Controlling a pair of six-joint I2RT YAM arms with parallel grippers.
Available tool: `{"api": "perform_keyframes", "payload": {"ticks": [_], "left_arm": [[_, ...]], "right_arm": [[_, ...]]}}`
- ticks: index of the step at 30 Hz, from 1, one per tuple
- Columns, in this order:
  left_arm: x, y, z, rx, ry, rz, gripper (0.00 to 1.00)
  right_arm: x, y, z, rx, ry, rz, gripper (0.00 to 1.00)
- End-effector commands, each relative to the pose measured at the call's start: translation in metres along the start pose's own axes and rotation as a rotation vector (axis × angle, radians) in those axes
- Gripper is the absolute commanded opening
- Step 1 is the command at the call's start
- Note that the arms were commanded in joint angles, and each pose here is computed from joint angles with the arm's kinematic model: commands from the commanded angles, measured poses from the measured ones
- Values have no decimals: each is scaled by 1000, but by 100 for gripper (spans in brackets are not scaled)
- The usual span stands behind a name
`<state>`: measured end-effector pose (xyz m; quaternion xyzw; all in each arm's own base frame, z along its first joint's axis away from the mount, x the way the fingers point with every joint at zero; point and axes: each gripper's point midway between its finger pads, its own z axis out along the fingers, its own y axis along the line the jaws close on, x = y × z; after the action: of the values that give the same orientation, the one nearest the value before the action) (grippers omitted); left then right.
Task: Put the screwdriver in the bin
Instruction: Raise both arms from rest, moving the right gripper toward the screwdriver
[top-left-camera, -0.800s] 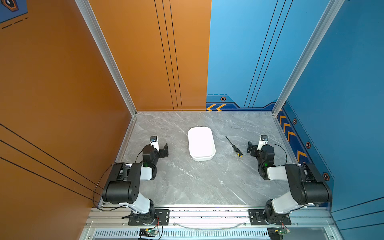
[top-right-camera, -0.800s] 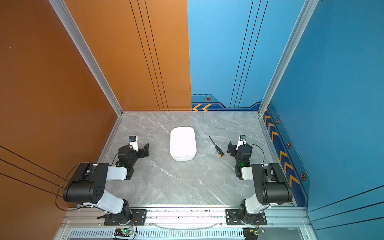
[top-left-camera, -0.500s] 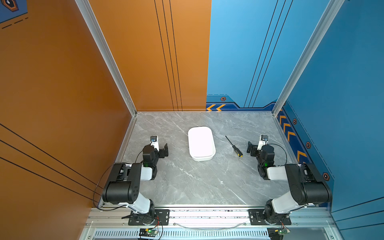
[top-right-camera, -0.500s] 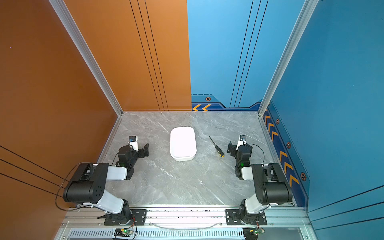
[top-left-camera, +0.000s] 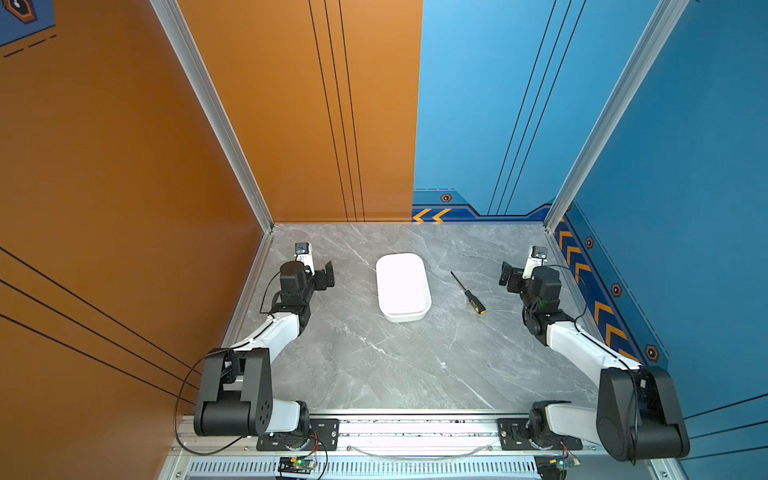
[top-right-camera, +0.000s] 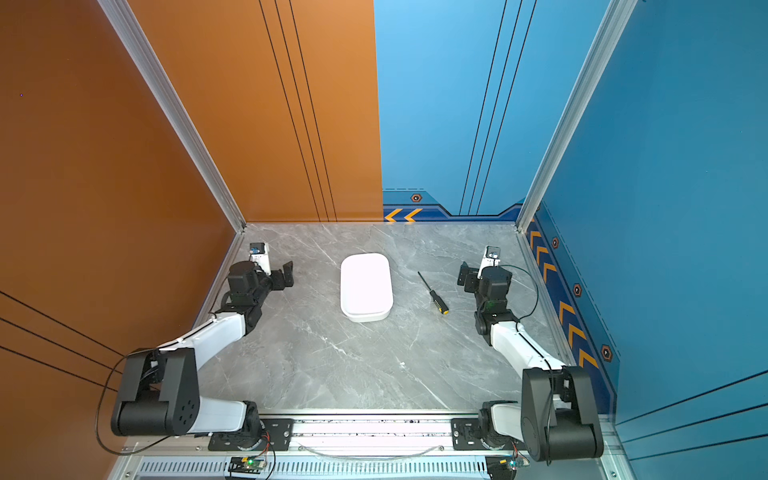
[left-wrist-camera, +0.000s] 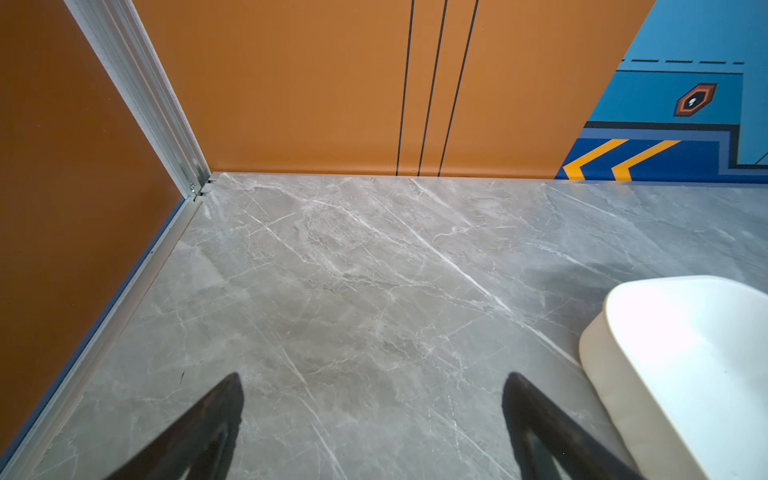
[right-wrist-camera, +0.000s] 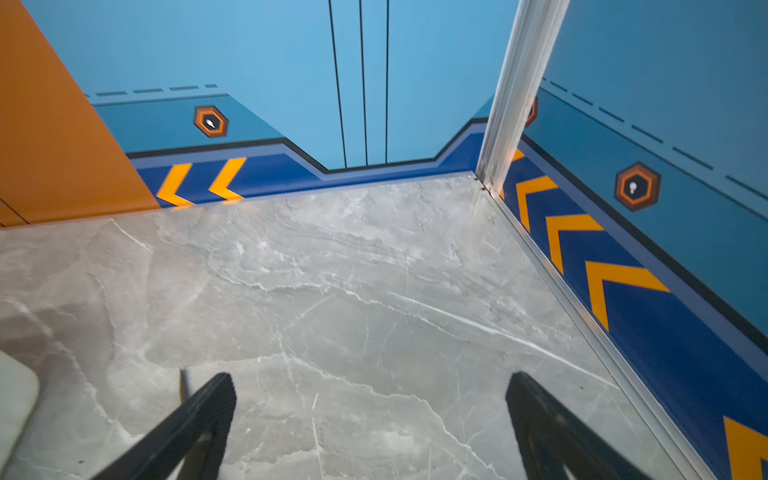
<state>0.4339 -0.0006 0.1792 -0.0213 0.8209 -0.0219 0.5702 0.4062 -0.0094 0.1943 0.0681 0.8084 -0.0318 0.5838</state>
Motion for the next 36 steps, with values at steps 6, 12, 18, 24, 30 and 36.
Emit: {"api": "perform_keyframes", "payload": {"ticks": [6,12,18,24,30,36], "left_arm": [[4,-65,35,293,313,-198,98],[34,-62,68,190,440,-296,98],[75,-83,88,167,596,-270,98],[99,-98,91,139,671,-235,98],[111,-108,88,92,729,-162,98],[119,-125,92,103,746,-142,98]], "right_arm": [[14,56,-24,-227,347,-51,100],[2,80,-36,-349,334,22,100],[-1,73,-46,-333,300,51,100],[2,63,-53,-313,293,65,100],[5,58,-57,-303,292,80,100],[10,55,-60,-302,289,91,100]]}}
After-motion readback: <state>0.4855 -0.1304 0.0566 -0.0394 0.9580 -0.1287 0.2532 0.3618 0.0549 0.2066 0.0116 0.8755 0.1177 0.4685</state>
